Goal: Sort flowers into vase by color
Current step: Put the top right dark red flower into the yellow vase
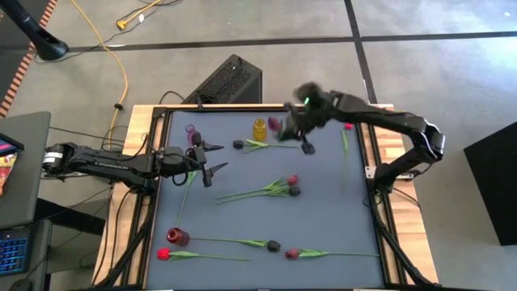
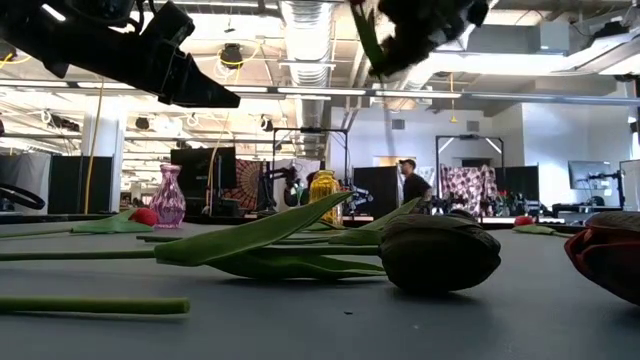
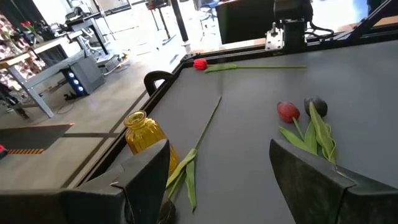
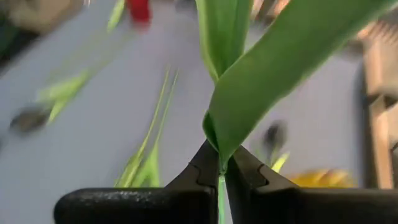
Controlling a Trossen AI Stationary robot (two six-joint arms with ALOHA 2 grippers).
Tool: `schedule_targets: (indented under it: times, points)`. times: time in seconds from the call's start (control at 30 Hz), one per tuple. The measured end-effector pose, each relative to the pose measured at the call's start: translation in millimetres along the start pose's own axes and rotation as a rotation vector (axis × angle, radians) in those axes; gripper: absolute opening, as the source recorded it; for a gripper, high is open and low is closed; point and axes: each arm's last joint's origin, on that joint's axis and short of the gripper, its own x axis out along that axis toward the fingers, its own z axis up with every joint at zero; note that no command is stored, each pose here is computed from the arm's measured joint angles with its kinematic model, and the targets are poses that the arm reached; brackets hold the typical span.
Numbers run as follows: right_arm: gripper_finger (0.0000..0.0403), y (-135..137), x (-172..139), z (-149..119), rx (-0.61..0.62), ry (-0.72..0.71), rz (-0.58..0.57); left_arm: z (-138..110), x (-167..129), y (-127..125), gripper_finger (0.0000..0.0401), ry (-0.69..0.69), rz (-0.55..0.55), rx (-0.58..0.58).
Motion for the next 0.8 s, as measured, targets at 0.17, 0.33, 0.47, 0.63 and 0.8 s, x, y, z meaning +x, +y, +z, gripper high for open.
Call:
schedule_targets:
  times: [0.17, 0.33, 0.47, 0.63, 0.8]
  points:
    - [0.0036, -36, -6, 8, 0.026, -0.238, -0.112, 0, 0, 0, 0.0265, 0.001, 0.0, 0.0]
    - [0.0037, -65, 5, 2, 0.11, -0.343, -0.183, 0, 0, 0, 0.0265, 0.003, 0.0, -0.001]
    - [0.0037, -77, 4, -8, 0.182, -0.352, -0.208, 0, 0, 0, 0.0265, 0.003, -0.001, -0.003]
    - [0.0037, -88, -2, -18, 0.227, -0.338, -0.258, 0, 0, 0, 0.0265, 0.004, -0.001, -0.003]
    - [0.0038, -95, -5, -26, 0.247, -0.323, -0.294, -1, 0, 0, 0.0265, 0.006, -0.001, -0.002]
